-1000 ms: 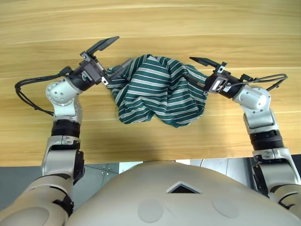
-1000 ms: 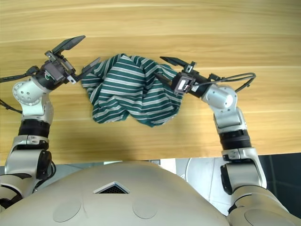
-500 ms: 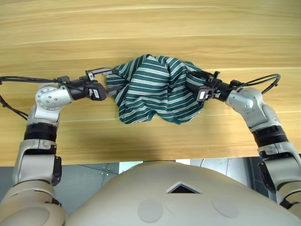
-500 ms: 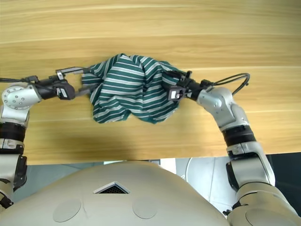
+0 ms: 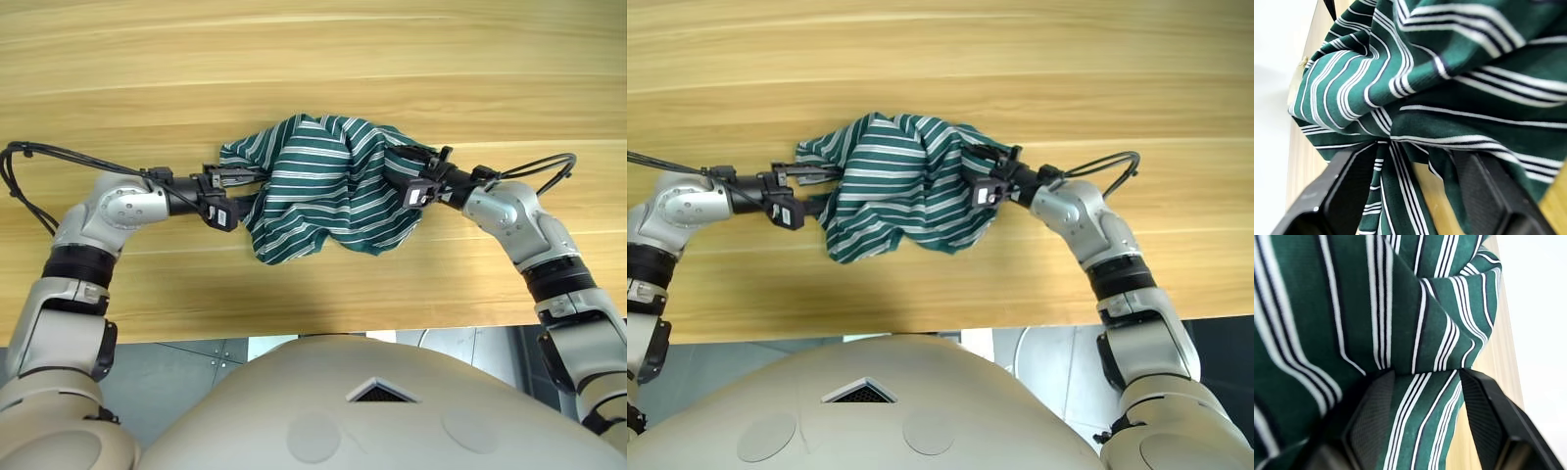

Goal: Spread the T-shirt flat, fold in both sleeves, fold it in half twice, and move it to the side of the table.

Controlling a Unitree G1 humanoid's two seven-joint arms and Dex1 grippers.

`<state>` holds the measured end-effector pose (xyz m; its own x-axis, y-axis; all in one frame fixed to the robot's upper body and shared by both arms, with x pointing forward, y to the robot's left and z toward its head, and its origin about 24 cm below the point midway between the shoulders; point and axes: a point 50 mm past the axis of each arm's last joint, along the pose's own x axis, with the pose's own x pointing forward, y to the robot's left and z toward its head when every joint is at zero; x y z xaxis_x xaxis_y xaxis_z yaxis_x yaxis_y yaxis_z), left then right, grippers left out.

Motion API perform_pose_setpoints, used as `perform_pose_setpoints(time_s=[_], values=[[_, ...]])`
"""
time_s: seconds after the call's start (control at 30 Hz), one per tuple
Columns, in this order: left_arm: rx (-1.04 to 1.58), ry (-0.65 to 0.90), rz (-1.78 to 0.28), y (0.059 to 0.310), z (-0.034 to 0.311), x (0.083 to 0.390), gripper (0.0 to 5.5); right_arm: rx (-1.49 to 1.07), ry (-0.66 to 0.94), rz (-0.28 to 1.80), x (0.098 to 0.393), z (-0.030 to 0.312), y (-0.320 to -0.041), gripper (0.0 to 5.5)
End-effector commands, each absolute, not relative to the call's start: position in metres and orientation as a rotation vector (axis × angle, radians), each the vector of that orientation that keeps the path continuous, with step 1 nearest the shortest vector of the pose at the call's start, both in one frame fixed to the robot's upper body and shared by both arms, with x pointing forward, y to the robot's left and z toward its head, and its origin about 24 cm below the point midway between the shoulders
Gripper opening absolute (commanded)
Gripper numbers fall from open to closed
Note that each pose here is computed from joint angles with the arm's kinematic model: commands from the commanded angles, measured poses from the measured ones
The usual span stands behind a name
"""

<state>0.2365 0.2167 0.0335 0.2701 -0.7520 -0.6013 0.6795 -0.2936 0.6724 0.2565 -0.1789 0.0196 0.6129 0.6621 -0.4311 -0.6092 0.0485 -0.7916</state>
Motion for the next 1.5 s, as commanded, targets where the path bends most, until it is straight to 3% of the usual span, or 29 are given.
perform_pose_setpoints(time_s=[0.03,0.2,0.27,0.37,0.53,0.67,0.87,1.07,1.27,1.33,1.5], values=[[1.408,0.239,-1.445,0.258,0.016,0.233,2.87,-1.28,0.19,0.939,0.247,-0.003,-0.219,2.46],[1.669,0.369,-1.09,0.305,0.04,0.275,2.87,-1.351,0.306,0.878,0.247,-0.001,-0.254,2.46],[1.887,0.435,-0.949,0.326,0.043,0.287,2.87,-1.364,0.329,0.874,0.247,0.003,-0.264,2.46],[2.024,0.416,-0.858,0.334,0.046,0.297,2.87,-1.361,0.332,0.867,0.248,0.007,-0.269,2.46],[1.775,0.095,-1.01,0.282,0.03,0.294,2.87,-1.293,0.247,0.93,0.244,0.006,-0.246,2.46],[1.549,-0.146,-1.124,0.248,0.039,0.284,2.87,-1.267,0.206,0.946,0.243,0.011,-0.238,2.46],[1.527,-0.178,-1.066,0.252,0.06,0.289,2.87,-1.229,0.112,0.915,0.249,0.023,-0.227,2.46],[1.52,-0.247,-0.948,0.258,0.095,0.297,2.87,-1.163,-0.1,0.693,0.267,0.075,-0.232,2.46],[1.401,-0.363,-1.043,0.233,0.1,0.28,2.87,-1.179,-0.201,0.53,0.263,0.115,-0.252,2.46],[1.305,-0.39,-1.113,0.219,0.096,0.269,3.05,-1.151,-0.226,0.575,0.253,0.123,-0.249,2.46],[1.017,-0.321,-1.376,0.192,0.076,0.228,3.76,-1.088,-0.128,1.08,0.19,0.096,-0.228,2.46]])
